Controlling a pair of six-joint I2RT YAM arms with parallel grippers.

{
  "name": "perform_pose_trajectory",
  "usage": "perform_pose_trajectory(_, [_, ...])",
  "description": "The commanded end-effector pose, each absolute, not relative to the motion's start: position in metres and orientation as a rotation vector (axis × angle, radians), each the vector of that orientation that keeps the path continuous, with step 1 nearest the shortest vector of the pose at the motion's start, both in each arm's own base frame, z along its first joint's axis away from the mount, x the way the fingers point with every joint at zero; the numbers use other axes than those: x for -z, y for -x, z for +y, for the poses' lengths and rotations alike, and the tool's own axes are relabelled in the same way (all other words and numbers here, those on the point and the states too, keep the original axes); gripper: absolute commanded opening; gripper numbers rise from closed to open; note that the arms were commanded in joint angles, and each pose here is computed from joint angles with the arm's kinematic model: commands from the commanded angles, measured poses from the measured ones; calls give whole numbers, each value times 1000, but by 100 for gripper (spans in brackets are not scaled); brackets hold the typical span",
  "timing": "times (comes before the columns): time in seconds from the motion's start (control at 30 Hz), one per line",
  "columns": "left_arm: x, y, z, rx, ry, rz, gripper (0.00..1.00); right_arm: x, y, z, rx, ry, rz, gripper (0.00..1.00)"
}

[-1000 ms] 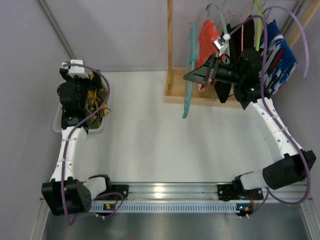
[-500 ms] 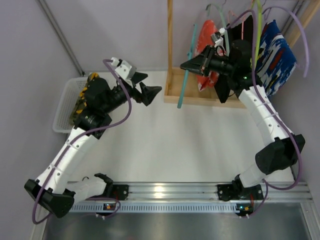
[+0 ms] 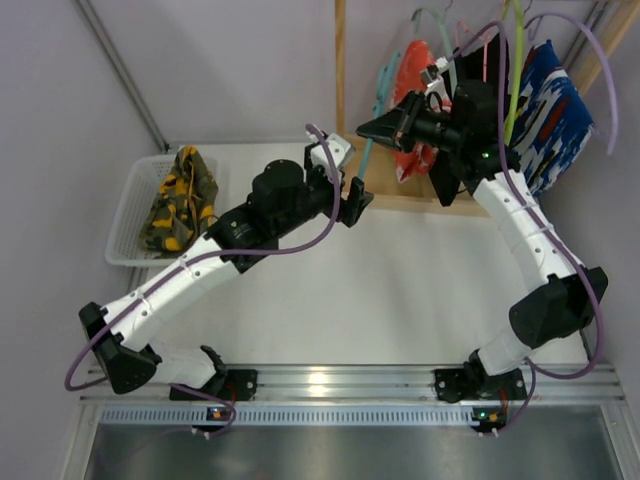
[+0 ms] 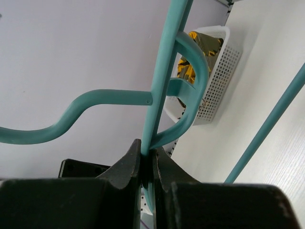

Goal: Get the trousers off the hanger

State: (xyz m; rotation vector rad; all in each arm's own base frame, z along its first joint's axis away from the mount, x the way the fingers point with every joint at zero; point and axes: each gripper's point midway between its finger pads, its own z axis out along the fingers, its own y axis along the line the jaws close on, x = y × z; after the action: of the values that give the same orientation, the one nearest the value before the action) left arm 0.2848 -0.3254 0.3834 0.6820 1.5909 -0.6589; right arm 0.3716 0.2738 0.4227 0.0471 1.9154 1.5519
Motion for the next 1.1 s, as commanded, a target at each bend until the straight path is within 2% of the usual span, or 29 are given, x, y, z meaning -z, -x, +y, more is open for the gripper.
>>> perform_pose_trajectory(0.0, [-399,-305,-311,484,-553,1594,79,-454,-361,280,-1551,28,1824,0])
perform_pose_trajectory(0.1, [-391,-315,-309,369,-515,1616,76,-455,-357,281,-1549,29,1821,0])
perform_pose_trajectory(0.27, [-379,-318,-317,367,-517,1644,71,-452,-351,284,-1544,35,1833,0])
perform_pose_trajectory(0.4, [-364,-323,-319,359,-487,1684,63,-453,-348,286,-1553,37,1837,0])
perform_pose_trajectory(0.7, [-343,-325,-327,362,-484,1731,61,-452,-339,291,-1585,32,1848,0])
perform_pose_trajectory(0.8, [-337,-328,-325,340,-476,1745,51,-453,-338,291,-1587,36,1847,0])
perform_pose_trajectory(0.83, [-335,-329,-324,334,-466,1750,43,-454,-336,291,-1588,40,1847,0])
perform_pose_trajectory(0.87, [-336,-328,-324,338,-461,1747,29,-454,-335,290,-1589,43,1845,0])
perform_pose_trajectory(0.97, [-340,-327,-322,356,-438,1746,0,-451,-335,291,-1593,47,1849,0])
perform_pose_trajectory(1.0, [-342,-327,-321,357,-423,1744,0,-452,-335,291,-1592,52,1844,12])
perform_pose_trajectory(1.07, [-345,-328,-315,358,-366,1750,0,-457,-332,291,-1599,67,1829,30])
